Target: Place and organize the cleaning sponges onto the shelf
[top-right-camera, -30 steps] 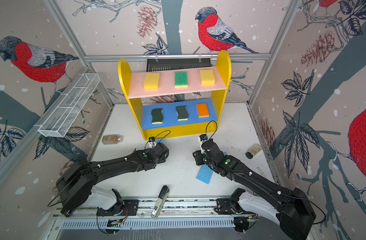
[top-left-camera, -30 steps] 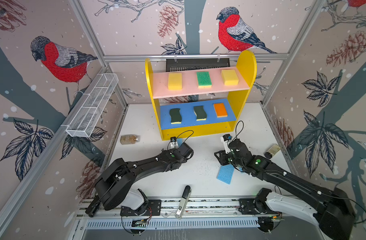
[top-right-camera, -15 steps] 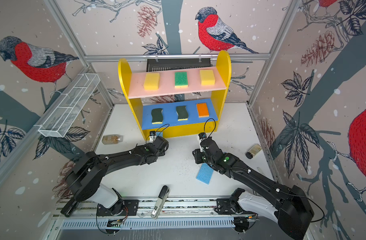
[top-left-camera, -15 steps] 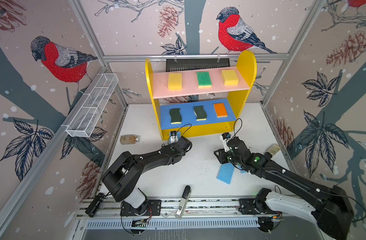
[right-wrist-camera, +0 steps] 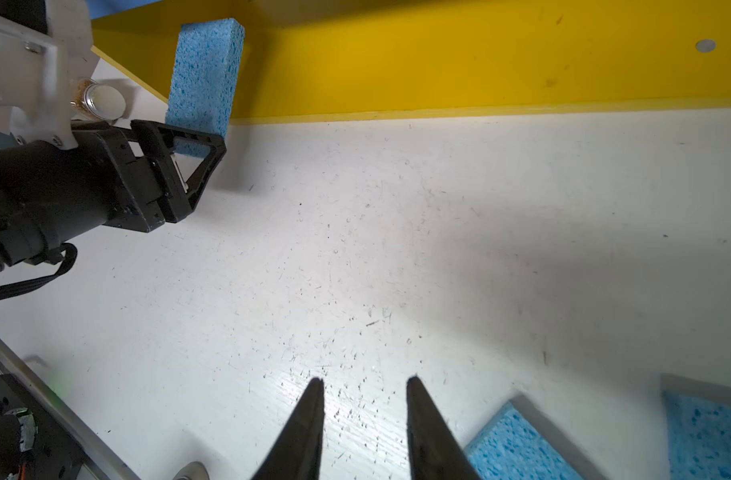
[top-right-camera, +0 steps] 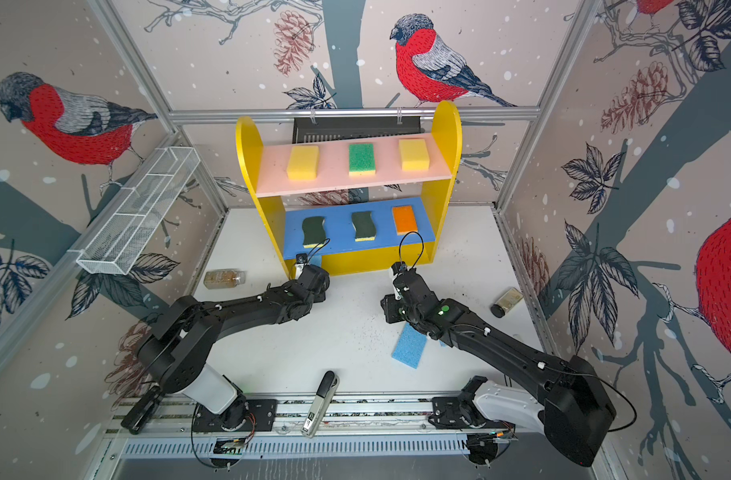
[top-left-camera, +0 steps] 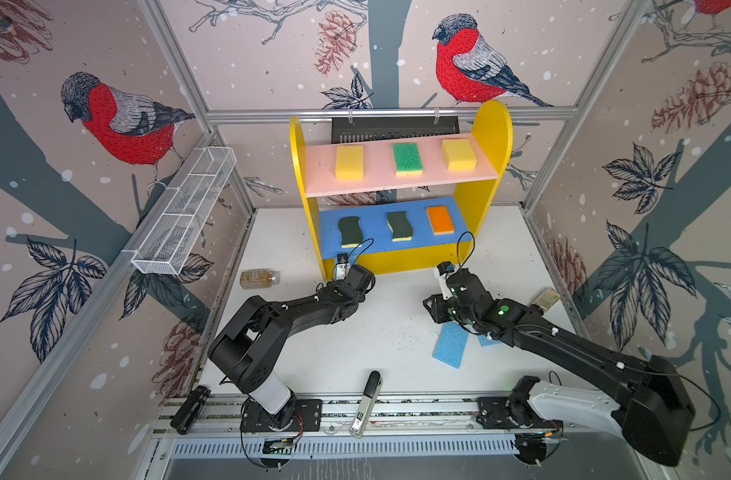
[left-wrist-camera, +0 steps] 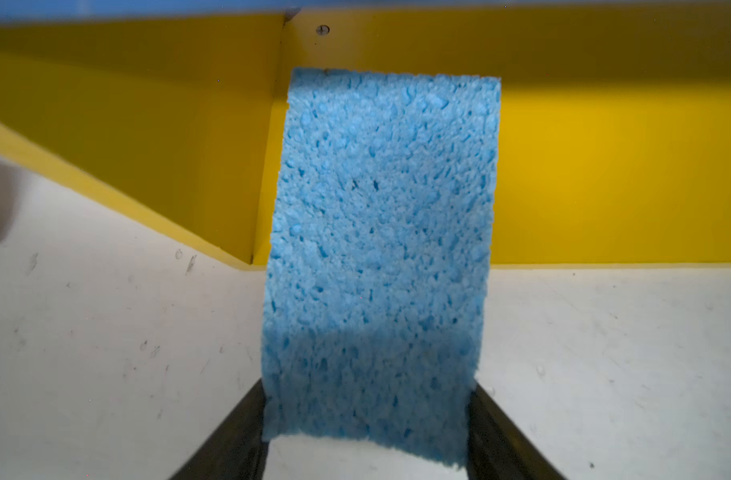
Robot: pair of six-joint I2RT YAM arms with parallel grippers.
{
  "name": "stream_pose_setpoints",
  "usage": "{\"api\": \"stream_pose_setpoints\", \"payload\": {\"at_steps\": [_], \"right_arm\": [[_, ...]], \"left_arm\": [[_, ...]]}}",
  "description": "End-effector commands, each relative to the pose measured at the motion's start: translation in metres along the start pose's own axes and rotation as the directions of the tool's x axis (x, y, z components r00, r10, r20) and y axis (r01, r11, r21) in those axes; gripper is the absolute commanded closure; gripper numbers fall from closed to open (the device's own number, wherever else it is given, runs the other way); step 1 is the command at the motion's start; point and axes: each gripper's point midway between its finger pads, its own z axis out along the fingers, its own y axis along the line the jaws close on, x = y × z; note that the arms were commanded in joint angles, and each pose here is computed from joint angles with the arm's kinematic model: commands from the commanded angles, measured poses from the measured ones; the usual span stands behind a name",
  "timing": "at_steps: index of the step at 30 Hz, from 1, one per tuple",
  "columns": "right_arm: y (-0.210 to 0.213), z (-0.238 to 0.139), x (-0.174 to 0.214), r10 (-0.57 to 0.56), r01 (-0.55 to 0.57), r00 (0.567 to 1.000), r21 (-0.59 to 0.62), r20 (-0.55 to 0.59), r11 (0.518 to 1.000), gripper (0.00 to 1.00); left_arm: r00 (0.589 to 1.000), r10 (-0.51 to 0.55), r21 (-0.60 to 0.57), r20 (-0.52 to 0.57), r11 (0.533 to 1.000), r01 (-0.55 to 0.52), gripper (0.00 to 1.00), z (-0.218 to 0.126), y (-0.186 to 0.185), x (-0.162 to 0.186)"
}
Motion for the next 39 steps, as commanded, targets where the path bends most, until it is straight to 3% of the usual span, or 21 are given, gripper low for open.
{"api": "stream_pose_setpoints", "payload": {"at_steps": [1,16,39], "right_arm": [[0.003,0.001,-0.003,0.016,-0.016,1.000,-0.005,0.001,1.000,0.65],[0.006,0.006,-0.001,0.023,-0.023,1.000,-0.002,-0.017,1.000,0.65],[0.007,0.002,-0.001,0.016,-0.016,1.000,-0.006,-0.011,1.000,0.65]], "left_arm": [[0.999,0.010,0.014,0.053,1.000,-0.010,0.31,0.004,-0.004,-0.012],[0.993,0.005,0.063,0.117,0.998,-0.013,0.31,0.018,-0.011,-0.028],[0.994,0.019,-0.007,0.112,1.000,-0.019,0.31,0.040,-0.010,-0.028]]}}
